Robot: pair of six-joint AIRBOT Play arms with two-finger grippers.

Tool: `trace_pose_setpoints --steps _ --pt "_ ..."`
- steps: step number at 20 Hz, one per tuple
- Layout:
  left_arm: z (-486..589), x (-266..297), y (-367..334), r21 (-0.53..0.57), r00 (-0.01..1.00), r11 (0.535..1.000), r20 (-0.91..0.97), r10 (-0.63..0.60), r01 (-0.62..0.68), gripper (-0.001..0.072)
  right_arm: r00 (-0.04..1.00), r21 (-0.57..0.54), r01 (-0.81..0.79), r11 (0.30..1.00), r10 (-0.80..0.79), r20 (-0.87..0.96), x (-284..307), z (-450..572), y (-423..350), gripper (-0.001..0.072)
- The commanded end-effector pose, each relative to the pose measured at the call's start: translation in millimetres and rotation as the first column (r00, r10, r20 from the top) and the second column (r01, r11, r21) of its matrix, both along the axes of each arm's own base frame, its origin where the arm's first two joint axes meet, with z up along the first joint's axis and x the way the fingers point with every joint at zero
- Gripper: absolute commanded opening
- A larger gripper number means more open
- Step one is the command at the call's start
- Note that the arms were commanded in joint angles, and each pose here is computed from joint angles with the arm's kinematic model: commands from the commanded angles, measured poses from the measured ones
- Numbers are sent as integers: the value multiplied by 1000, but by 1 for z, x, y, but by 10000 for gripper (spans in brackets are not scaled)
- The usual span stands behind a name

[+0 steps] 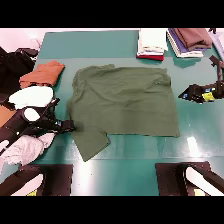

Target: Fold the shirts.

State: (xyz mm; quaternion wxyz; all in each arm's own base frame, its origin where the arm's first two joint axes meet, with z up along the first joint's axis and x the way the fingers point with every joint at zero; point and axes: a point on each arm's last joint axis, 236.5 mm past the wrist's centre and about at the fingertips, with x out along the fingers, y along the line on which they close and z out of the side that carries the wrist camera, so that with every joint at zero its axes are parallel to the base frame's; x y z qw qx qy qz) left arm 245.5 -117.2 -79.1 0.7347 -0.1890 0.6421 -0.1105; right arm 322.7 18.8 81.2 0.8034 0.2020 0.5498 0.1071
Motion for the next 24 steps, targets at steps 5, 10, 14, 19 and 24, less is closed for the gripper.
trace_pose_setpoints --steps 5,10,14,19,24 --pt "32 28 -10 -12 994 1000 107 -26 27 21 960 -89 105 990 -124 -251 -56 -48 -72 326" --pt "52 43 -12 -18 987 999 158 -33 36 21 861 -44 258 965 -250 -444 -122 -139 -78 501" --pt "53 44 -13 -21 987 999 160 -32 36 20 848 22 285 958 -241 -472 -137 -174 -52 444" --pt "54 44 -13 -23 986 999 161 -30 34 21 854 109 262 959 -177 -489 -126 -187 -25 363" --pt "64 50 -15 -26 983 999 180 -35 40 20 924 82 96 992 -58 -377 -89 -165 -3 19"
